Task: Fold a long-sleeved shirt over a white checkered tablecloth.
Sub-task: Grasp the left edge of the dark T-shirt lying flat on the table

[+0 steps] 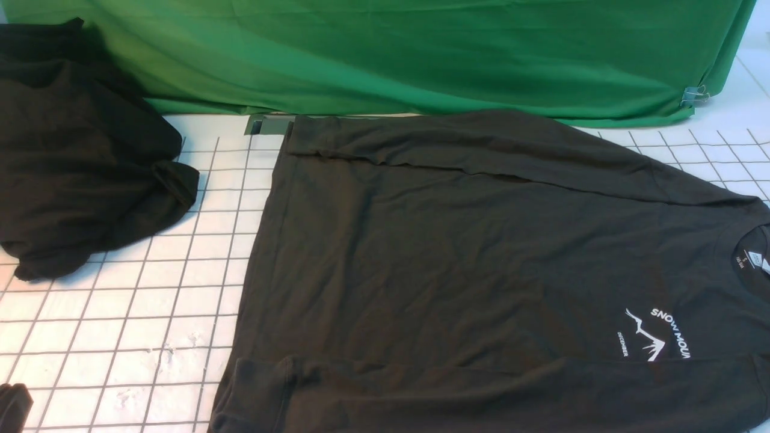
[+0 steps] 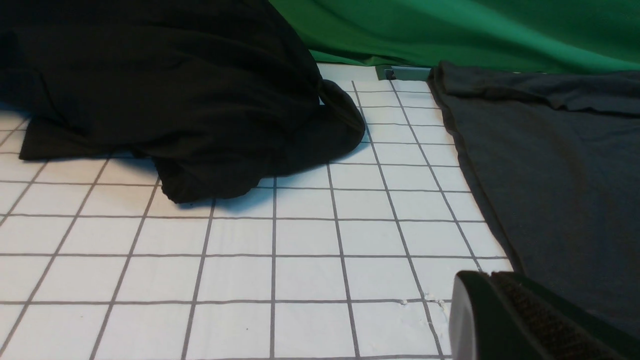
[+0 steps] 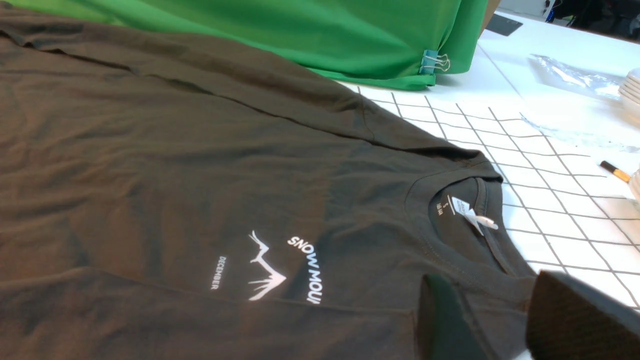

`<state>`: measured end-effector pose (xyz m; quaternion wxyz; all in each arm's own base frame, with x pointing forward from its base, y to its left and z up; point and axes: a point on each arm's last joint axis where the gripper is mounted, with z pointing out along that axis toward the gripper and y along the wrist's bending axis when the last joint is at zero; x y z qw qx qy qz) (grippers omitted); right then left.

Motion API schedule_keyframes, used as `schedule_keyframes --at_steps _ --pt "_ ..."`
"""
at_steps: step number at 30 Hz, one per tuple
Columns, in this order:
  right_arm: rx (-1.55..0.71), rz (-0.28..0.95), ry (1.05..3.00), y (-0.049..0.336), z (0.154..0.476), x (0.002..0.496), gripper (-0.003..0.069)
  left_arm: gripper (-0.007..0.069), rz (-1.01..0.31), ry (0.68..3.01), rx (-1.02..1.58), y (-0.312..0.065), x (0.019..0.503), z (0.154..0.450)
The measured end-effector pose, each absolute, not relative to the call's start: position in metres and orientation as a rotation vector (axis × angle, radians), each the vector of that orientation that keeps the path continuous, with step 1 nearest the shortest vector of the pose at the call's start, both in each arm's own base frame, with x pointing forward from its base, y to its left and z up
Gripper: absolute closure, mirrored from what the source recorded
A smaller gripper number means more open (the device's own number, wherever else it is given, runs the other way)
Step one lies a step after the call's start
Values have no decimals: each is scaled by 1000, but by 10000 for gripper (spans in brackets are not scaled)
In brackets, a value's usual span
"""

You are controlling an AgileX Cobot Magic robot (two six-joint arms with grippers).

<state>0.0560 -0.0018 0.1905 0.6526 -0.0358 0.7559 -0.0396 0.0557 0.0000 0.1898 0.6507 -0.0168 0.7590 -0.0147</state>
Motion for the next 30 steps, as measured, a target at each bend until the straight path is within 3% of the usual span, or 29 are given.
schedule_keyframes --at_steps 15,19,20,22,24,27,30 --pt "-81 -90 1715 -2 191 56 417 604 -23 1720 -25 0 56 190" --pt "-34 -39 1700 -1 192 56 417 604 -235 1621 -213 -2 57 198" --pt "23 23 1684 0 193 56 417 604 -328 1572 -297 -2 57 202" --pt "314 343 1601 2 199 57 417 604 -664 1381 -613 1 56 212" --pt "527 575 1513 2 204 57 417 604 -820 1275 -766 4 56 216" --pt "689 753 1433 2 206 57 417 604 -899 1201 -846 6 55 218" --pt "734 802 1413 2 207 57 417 604 -909 1184 -857 7 55 219"
